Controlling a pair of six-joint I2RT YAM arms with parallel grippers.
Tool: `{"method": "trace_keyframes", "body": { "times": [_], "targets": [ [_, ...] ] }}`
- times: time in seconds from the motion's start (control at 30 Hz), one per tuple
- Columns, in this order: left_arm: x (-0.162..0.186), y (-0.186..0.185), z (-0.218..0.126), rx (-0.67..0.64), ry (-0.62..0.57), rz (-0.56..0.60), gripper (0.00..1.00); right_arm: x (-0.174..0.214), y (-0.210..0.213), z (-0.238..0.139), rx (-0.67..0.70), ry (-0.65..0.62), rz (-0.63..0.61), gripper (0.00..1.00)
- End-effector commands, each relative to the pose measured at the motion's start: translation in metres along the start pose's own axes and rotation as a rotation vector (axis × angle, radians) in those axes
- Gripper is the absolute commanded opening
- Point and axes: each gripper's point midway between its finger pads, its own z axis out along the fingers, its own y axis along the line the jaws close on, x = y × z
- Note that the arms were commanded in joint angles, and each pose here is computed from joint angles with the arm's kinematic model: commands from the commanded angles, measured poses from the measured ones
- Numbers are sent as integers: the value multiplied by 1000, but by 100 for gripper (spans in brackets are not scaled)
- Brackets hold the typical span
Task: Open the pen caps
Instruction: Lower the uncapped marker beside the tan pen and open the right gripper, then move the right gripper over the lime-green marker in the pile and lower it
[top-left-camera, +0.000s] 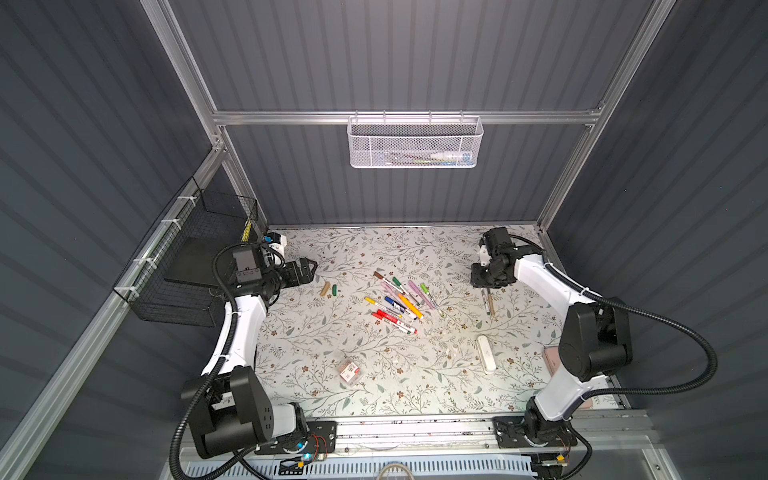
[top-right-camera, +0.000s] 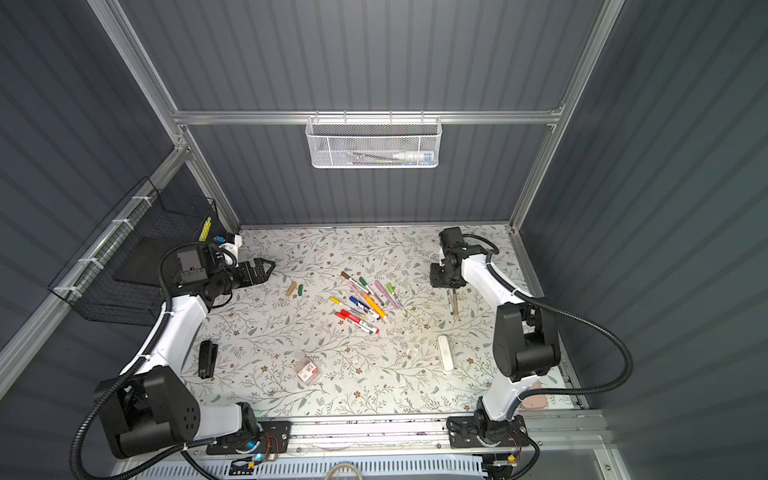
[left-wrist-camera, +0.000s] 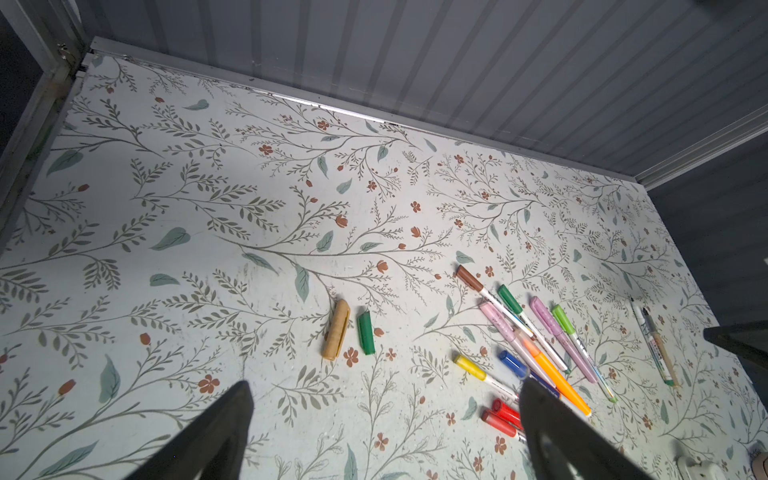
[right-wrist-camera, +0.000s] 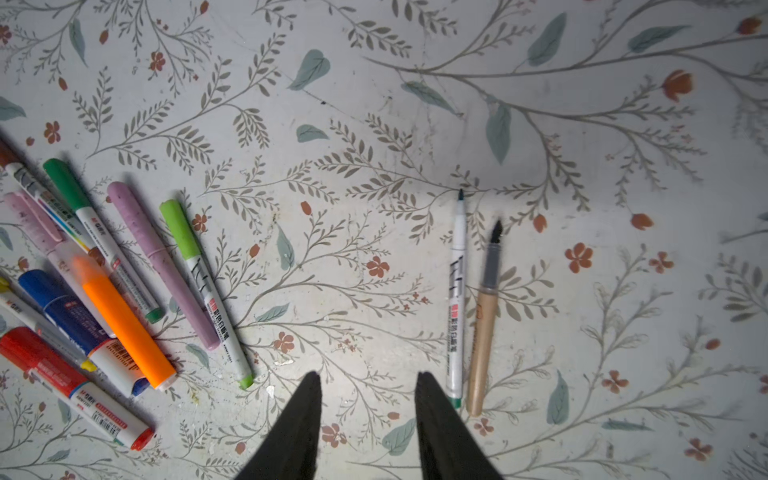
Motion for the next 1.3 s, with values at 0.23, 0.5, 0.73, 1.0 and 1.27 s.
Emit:
{"method": "trace_keyframes", "body": {
  "times": [0.23,0.5,0.73,1.0,1.27],
  "targets": [
    [-1,3,-6,8,-8,-24,100,-2,55,17,-52,42,-130,46],
    [-4,7,-11,-1,-26,-29,100,6,76,42,-33,108,-220,41],
    [-4,11,-9,-5,-22,-46,100,12,100,61,-80,136,-244,39],
    [-3,13,-10,-7,-29,-54,100,22,116,75,-82,172,-291,35],
    [-5,14,-9,-6,-30,-58,100,36,114,88,-64,213,-292,33]
  ]
}}
